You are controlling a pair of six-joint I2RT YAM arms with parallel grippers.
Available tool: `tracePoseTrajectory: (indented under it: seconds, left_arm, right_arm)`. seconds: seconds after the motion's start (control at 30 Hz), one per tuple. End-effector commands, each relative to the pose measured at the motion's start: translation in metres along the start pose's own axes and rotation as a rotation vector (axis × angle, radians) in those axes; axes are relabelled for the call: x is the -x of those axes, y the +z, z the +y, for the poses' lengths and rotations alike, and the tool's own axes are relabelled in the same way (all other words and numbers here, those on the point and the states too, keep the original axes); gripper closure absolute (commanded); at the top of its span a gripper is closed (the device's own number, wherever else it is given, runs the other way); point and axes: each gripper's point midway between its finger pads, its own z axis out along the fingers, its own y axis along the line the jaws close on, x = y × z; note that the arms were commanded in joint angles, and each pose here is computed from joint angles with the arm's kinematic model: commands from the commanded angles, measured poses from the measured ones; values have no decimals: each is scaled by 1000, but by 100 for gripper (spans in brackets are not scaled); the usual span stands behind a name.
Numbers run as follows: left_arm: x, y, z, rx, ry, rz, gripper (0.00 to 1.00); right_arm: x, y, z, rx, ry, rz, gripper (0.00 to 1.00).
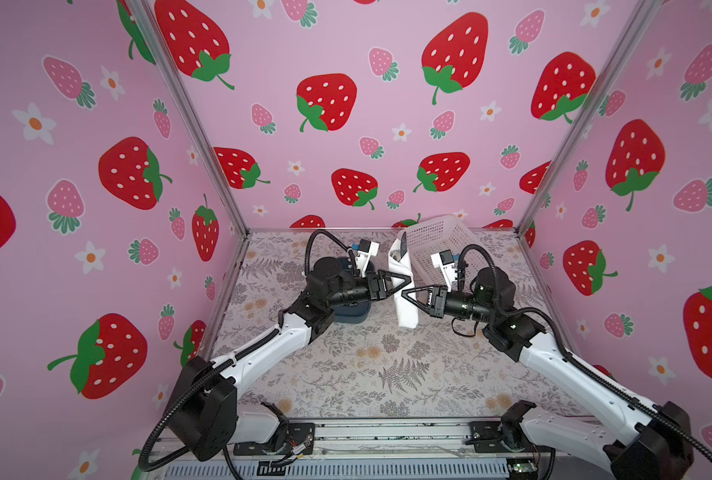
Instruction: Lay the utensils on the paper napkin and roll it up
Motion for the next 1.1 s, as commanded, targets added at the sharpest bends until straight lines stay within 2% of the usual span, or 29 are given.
tracePoseTrajectory:
  seconds: [0.0, 0.13, 0.2, 0.33, 0.57, 0.9, 1.07]
  left_arm:
    - [-7, 0, -6, -31, 27, 49, 31]
    - [-6, -1, -11, -52, 31, 46, 34]
    - [-5, 0, -15, -63, 38, 48, 40]
    - [-2, -1, -20, -79, 49, 35, 57]
    - [1, -3, -24, -79, 58, 10, 72]
    - [5, -2, -25, -86, 56, -4, 74]
    - [6, -2, -26, -89, 57, -6, 68]
  right_arm:
    - [15, -8, 18, 48, -50, -70, 87]
    - [14, -8, 17, 54, -45, -66, 87]
    - [14, -8, 17, 56, -45, -63, 87]
    - [14, -9, 18, 57, -46, -67, 87]
    - [12, -9, 18, 61, -44, -56, 86]
    - [8, -11, 20, 78, -52, -39, 86]
    - [6, -10, 20, 83, -52, -28, 86]
